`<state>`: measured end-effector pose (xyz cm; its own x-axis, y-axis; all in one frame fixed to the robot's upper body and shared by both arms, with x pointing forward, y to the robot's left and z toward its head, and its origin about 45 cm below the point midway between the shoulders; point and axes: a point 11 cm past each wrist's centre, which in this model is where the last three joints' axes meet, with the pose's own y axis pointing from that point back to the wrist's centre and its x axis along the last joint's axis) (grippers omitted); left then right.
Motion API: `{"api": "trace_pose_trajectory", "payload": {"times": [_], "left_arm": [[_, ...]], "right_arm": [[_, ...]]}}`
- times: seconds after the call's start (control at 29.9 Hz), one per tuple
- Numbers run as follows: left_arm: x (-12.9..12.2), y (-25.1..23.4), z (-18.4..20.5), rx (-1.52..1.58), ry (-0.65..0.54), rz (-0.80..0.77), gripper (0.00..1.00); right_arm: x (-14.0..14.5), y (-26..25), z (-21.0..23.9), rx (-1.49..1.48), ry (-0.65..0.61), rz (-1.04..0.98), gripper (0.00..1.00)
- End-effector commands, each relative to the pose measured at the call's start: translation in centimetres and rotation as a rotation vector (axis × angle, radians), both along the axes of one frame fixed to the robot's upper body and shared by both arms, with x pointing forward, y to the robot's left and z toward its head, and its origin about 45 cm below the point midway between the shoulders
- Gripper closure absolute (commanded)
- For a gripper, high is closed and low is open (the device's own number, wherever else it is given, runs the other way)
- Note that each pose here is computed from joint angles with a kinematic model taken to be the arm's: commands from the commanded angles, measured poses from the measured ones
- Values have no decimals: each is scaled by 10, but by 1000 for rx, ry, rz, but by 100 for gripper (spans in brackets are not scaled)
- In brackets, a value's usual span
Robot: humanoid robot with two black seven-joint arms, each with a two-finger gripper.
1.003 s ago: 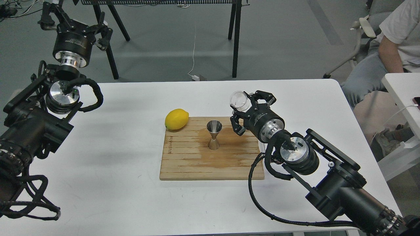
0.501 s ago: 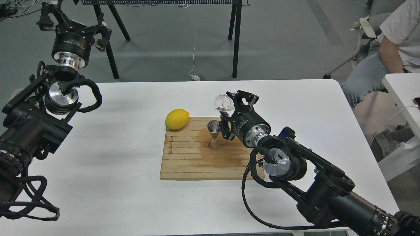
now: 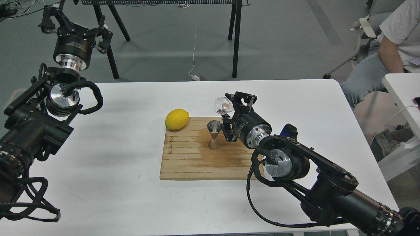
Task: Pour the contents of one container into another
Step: 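Carry the glass with the right gripper above the jigger, then tilt the glass with the right gripper to pour into the jigger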
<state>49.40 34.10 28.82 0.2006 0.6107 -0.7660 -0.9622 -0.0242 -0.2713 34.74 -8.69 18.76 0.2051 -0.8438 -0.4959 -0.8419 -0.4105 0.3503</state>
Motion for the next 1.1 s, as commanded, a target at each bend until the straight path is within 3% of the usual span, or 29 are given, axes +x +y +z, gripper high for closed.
{"api": "trace_pose_trajectory", "payload": {"times": [0.0,1.07], "left_arm": [[0,-1,-1,-1,2,-1,0],[-1,-1,-3,-4,4,0,0]], "right_arm": [[-2,2,-2,-54,-41,26,63],[-3,12,-8,-334,-242,168,63]]}}
